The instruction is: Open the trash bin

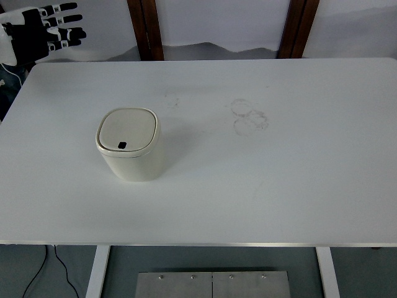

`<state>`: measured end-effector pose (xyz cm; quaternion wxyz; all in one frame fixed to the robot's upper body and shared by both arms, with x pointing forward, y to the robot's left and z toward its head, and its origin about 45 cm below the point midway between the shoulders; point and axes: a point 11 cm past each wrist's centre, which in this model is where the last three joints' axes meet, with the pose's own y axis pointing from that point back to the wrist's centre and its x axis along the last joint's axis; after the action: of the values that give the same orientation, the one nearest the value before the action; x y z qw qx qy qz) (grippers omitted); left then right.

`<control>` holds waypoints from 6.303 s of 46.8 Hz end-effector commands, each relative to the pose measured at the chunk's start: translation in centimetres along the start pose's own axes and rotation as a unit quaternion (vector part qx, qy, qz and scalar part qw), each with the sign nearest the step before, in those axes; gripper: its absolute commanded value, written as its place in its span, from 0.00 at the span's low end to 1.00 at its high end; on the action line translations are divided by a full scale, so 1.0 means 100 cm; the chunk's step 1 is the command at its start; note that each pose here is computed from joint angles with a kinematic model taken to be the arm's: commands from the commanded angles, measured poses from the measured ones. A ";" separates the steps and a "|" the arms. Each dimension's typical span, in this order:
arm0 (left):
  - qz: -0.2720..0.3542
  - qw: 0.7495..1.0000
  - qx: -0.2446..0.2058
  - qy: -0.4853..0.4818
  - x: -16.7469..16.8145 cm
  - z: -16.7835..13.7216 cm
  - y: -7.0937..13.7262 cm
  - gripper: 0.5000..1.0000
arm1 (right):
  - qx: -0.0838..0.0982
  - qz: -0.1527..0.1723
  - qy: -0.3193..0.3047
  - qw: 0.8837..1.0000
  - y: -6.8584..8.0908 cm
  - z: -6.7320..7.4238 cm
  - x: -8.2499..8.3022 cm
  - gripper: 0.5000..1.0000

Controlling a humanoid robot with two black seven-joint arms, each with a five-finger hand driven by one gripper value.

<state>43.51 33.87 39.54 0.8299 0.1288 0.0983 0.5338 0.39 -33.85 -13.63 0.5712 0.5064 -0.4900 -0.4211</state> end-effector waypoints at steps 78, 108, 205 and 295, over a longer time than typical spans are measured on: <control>-0.245 0.809 0.264 -0.464 -0.118 0.001 0.018 1.00 | 0.001 0.001 0.000 1.000 0.000 -0.002 0.001 0.99; -0.246 0.813 0.289 -0.442 -0.104 -0.027 0.013 1.00 | 0.000 0.001 -0.001 1.000 0.000 0.000 0.001 0.99; -0.253 0.809 0.295 -0.441 -0.112 -0.047 -0.017 1.00 | 0.000 0.002 -0.002 1.000 0.000 0.000 0.001 0.99; -0.108 0.904 0.056 -0.411 -0.085 0.141 -0.019 1.00 | -0.001 0.002 0.002 1.000 0.000 0.001 0.001 0.99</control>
<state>45.59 23.80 51.50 0.8407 0.3844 -0.2022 0.3234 0.34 -33.98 -13.62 0.5733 0.5053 -0.4900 -0.4194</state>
